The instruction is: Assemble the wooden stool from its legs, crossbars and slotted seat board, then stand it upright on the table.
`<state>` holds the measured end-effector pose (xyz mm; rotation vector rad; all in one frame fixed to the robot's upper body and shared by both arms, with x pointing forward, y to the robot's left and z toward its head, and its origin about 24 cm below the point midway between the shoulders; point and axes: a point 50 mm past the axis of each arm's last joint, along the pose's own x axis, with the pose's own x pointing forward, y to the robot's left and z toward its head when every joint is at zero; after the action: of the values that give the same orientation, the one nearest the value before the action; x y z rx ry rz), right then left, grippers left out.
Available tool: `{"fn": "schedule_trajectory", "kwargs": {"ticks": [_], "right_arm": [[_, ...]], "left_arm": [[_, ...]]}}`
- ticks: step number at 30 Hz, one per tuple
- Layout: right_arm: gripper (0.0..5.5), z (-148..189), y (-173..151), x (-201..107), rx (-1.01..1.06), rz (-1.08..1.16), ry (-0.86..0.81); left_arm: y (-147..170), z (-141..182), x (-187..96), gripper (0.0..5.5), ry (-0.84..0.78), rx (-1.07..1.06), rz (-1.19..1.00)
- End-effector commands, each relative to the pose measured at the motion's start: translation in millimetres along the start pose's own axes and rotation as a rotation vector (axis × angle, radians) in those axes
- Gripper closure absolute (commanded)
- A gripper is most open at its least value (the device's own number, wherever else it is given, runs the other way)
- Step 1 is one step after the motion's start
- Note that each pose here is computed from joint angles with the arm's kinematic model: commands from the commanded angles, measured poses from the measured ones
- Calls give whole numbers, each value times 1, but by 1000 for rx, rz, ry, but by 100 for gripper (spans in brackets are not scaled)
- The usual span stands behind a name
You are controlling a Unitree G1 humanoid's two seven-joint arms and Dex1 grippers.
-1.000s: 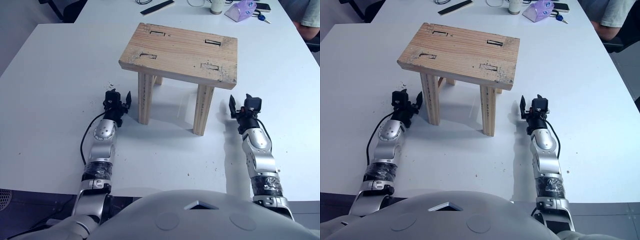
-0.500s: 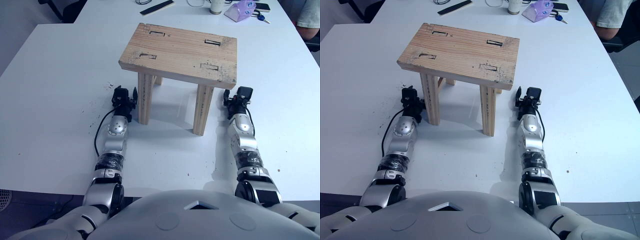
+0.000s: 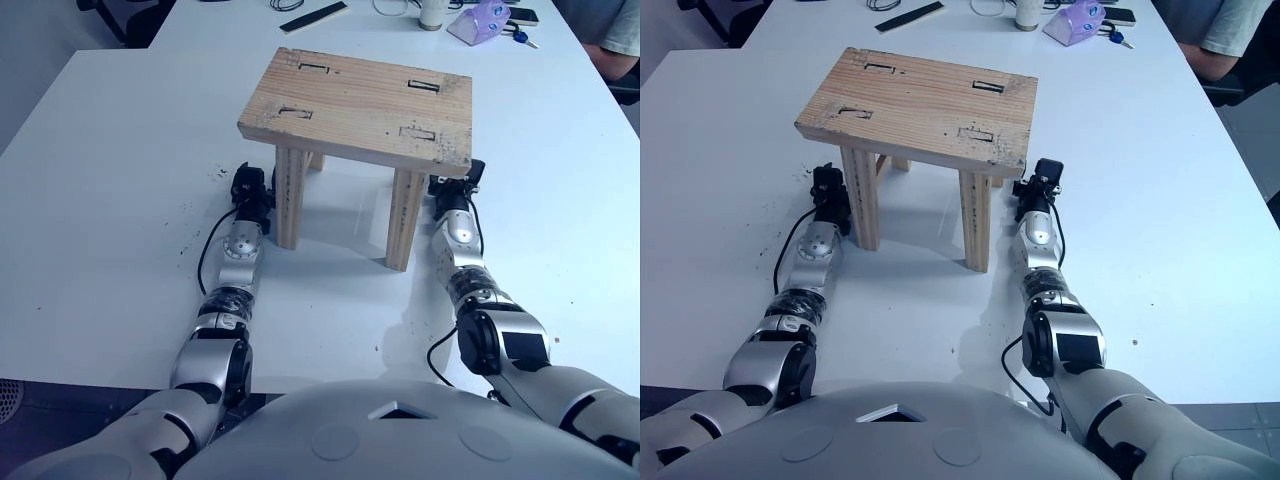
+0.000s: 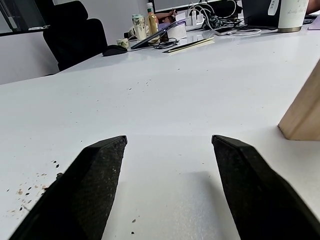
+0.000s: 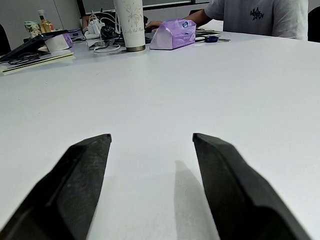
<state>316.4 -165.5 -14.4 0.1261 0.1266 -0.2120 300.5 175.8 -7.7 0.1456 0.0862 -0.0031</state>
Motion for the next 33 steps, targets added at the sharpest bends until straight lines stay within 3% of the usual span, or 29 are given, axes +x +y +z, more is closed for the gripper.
{"fn": "schedule_trajectory", "kwargs": {"ticks": [1, 6, 11, 14, 16, 18, 20, 33], "right_arm": [[249, -40, -17, -19, 22, -77, 203], [249, -29, -30, -10, -9, -168, 186], [249, 18, -38, 18, 36, -332, 116], [249, 55, -9, 30, 124, -222, 35], [249, 69, 22, 33, 177, -33, 63], [249, 83, 51, 31, 119, 113, 6], [249, 84, 68, 29, 106, 206, -34], [249, 75, 79, 28, 40, 216, -56]], "left_arm": [[6, -27, -12, 233, 125, 21, 19], [11, -32, -14, 233, 144, 24, 61], [10, -37, -18, 233, 161, 13, 96], [10, -44, -25, 233, 176, 20, 99], [10, -47, -28, 233, 188, 27, 103], [12, -46, -27, 233, 182, 27, 108], [15, -43, -25, 233, 171, 28, 111], [22, -37, -19, 233, 146, 82, 71]]}}
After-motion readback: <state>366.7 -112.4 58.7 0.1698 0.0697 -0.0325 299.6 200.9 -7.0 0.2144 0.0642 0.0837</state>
